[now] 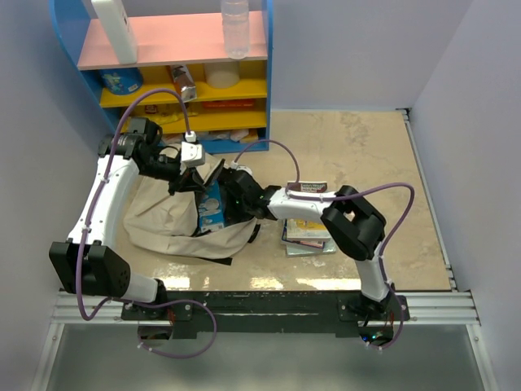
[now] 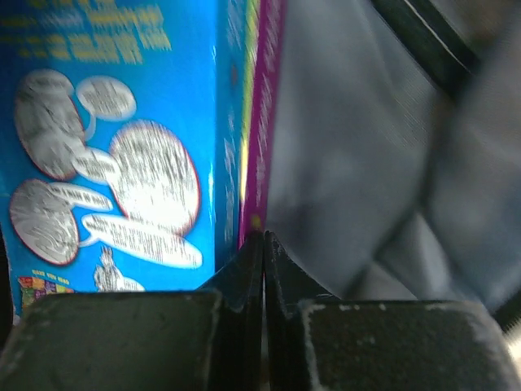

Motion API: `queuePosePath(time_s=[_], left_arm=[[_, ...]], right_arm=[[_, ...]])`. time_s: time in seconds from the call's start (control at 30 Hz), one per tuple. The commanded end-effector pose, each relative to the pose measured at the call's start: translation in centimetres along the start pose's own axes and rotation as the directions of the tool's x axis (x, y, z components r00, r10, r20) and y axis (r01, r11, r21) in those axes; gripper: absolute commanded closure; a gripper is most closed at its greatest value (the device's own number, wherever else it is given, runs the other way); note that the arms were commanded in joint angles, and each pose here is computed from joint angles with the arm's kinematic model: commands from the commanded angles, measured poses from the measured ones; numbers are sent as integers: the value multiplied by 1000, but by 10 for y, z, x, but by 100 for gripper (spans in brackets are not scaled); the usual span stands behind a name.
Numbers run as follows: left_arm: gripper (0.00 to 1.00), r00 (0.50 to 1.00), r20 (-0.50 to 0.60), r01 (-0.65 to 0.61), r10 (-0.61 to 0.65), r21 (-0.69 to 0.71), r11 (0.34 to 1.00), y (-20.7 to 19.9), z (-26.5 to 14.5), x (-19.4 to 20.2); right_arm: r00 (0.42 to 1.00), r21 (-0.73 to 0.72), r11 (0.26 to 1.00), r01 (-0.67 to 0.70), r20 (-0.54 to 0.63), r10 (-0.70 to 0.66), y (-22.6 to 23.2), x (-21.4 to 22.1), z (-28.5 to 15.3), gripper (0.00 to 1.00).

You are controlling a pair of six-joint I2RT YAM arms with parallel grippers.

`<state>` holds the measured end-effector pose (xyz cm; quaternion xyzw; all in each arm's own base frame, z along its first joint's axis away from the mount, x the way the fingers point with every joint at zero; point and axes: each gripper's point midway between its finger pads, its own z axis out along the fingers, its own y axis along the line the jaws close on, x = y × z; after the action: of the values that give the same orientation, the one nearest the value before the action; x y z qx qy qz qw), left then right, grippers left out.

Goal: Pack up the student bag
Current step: Place the book in the student bag.

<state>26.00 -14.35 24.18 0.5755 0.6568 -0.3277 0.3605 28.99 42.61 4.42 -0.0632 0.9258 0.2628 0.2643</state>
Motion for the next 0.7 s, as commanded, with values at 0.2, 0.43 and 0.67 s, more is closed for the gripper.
queuePosePath(time_s=[0.2, 0.43, 0.67], left_arm=[[100, 994, 81, -77, 77, -2, 997, -1, -5, -32], [100, 994, 67, -83, 83, -5, 997, -5, -6, -28], [100, 996, 62, -70, 69, 11, 997, -6, -1, -19]], right_arm=[[1000, -160, 987, 12, 18, -10, 59, -23, 10, 92], [989, -132, 991, -31, 137, 50, 25, -65, -46, 59], [954, 44, 997, -57, 295, 41, -28, -103, -123, 16]])
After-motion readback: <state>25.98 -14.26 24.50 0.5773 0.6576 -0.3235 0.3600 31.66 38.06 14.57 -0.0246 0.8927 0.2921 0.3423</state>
